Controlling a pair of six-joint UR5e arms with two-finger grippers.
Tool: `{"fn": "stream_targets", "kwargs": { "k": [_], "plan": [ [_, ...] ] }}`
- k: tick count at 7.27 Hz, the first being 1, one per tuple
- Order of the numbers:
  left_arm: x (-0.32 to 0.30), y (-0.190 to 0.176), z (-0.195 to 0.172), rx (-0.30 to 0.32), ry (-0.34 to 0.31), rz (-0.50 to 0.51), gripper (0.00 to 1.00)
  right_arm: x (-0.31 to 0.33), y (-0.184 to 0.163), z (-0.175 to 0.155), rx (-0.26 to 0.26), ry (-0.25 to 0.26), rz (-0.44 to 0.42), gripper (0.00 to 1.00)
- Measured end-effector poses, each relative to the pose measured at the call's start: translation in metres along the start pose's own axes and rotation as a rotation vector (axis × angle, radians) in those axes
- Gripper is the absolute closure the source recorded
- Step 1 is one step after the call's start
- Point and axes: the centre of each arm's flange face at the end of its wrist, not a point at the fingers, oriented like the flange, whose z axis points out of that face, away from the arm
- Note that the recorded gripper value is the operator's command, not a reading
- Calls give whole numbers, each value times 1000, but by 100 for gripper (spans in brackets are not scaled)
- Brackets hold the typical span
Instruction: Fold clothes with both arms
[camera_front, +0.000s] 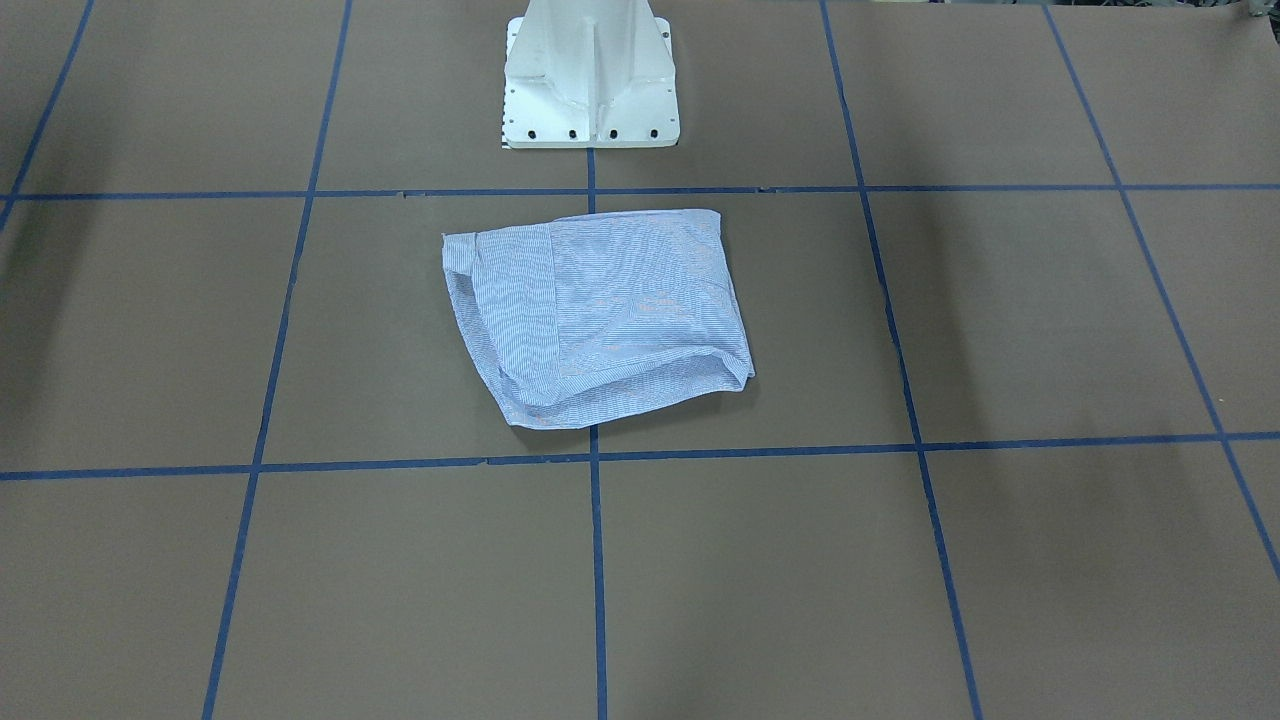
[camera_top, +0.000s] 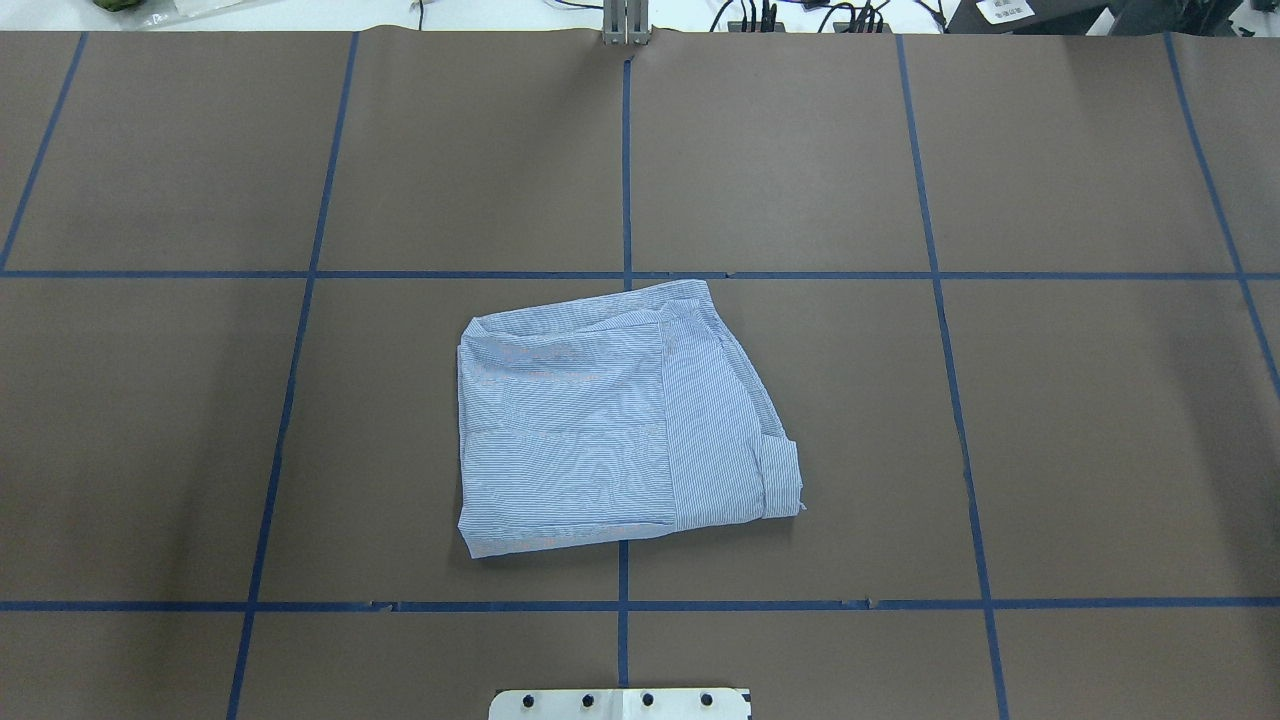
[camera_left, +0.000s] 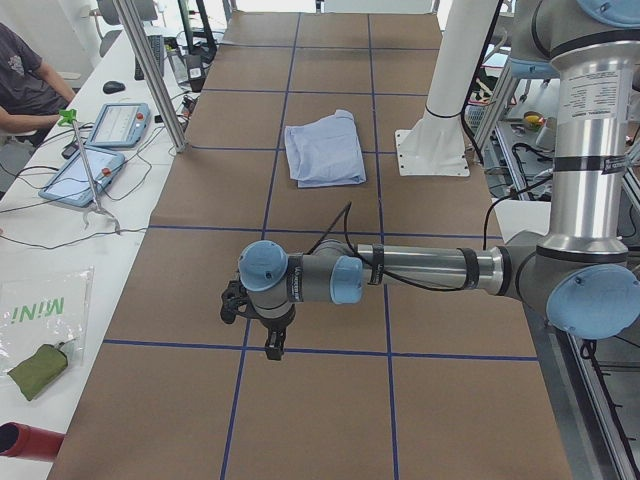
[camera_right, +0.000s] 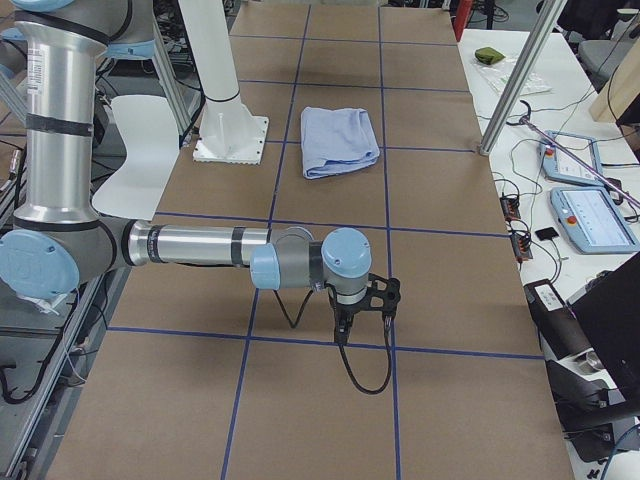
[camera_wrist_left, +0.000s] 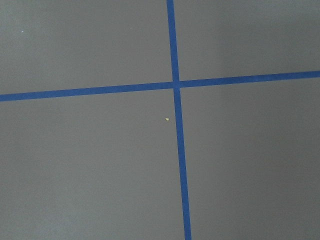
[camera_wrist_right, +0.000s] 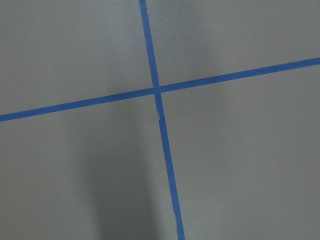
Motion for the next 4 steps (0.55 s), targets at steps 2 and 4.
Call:
{"fn": "stream_targets", "kwargs": {
  "k": [2, 4],
  "plan": [
    [-1, 0, 1, -2, 0, -2, 0, -11, -1, 8, -16, 25, -26, 0],
    [-1, 0, 2, -3, 0, -4, 0, -11, 5, 12, -45, 26, -51, 0]
  ]
}}
